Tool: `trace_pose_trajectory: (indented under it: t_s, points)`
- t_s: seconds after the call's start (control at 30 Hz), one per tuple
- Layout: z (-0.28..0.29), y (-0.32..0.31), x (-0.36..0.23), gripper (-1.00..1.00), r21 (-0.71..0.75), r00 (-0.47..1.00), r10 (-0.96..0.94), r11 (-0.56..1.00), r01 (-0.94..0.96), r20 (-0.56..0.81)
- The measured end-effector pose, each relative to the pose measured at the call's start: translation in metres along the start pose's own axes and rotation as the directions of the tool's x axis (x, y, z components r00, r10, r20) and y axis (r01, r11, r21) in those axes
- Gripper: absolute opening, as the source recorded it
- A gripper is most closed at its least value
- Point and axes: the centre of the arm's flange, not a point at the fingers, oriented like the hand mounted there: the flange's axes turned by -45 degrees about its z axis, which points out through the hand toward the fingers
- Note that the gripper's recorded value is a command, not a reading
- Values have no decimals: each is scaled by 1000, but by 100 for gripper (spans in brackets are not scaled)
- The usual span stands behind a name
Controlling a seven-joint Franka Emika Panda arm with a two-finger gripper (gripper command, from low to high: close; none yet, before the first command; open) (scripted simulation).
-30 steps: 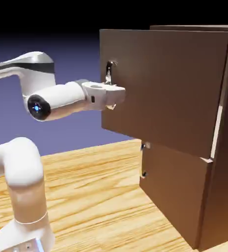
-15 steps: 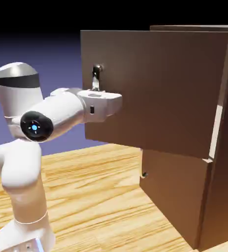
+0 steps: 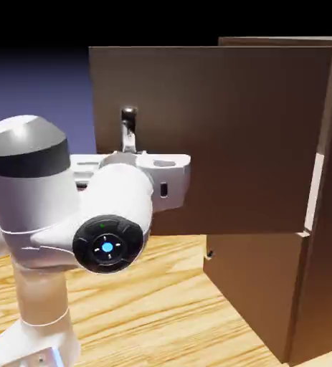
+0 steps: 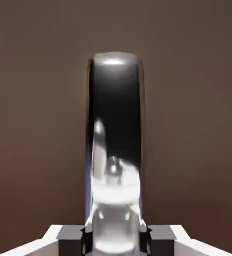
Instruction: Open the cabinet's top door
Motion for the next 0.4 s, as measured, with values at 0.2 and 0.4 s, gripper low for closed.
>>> trace_pose_trajectory:
  t_s: [0.2,0.4]
  points:
    - [-46,24,0,-100,140,1000,0,990,0,0]
    - [-82,49,0,100,256,1000,0,967,0,0]
